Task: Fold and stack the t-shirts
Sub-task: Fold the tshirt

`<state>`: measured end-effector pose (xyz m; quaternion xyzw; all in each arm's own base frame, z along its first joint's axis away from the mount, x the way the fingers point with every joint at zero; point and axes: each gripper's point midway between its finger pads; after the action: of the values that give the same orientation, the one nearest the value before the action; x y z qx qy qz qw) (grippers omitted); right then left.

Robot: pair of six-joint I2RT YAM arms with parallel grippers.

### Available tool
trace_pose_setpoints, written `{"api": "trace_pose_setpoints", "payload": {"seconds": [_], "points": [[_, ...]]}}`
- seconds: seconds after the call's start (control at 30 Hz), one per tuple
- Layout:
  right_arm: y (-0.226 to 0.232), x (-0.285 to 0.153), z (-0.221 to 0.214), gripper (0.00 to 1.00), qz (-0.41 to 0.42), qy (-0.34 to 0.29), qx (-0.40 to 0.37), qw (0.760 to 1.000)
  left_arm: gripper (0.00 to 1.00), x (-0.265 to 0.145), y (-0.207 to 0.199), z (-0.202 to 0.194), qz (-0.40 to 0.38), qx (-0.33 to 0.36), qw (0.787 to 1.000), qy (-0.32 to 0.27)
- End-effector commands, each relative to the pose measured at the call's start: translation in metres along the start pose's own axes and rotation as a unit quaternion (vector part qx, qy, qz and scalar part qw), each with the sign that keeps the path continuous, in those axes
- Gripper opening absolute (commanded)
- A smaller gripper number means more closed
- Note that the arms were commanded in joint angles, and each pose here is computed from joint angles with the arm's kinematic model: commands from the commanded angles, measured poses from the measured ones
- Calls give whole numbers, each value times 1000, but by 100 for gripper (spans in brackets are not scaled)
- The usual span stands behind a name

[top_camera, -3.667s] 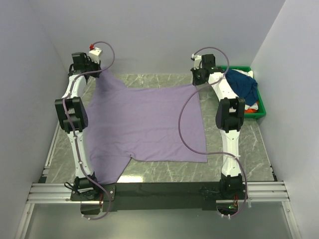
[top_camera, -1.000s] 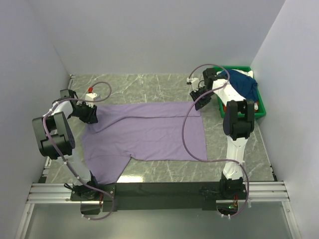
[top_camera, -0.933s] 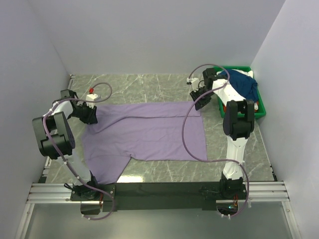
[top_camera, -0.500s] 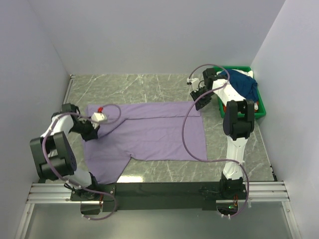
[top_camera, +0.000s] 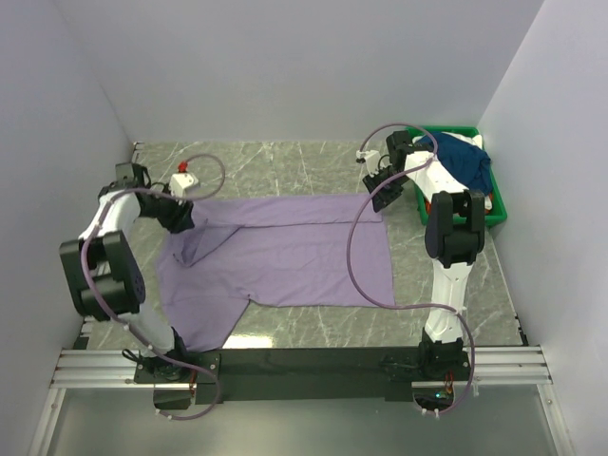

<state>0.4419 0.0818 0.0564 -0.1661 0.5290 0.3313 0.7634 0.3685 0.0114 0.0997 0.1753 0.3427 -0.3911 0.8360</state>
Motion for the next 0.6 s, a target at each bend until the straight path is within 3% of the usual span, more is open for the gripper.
{"api": "trace_pose_setpoints", "payload": {"seconds": [0.0, 0.33, 0.43, 0.57], "points": [[0, -6, 7, 32, 1, -8, 3, 1000, 54, 19, 8, 29, -17, -69, 997, -38], [0, -5, 5, 32, 2, -5, 3, 1000, 50, 64, 7, 15, -55, -126, 990, 4], [-1, -4, 4, 32, 0, -3, 3, 1000, 41, 68, -3, 11, -70, -122, 990, 12], [-2, -3, 4, 31, -2, -1, 3, 1000, 17, 62, -21, 13, -94, -103, 990, 14]]}}
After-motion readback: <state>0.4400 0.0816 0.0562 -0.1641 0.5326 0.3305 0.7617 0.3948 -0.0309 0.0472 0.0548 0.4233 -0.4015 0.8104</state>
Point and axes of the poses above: each gripper's point midway between its finger pads, its own x axis out along the fingers, its own y axis along the line the jaws close on, z = x × y, and after that the axes turned 1 degree about -x, right-handed
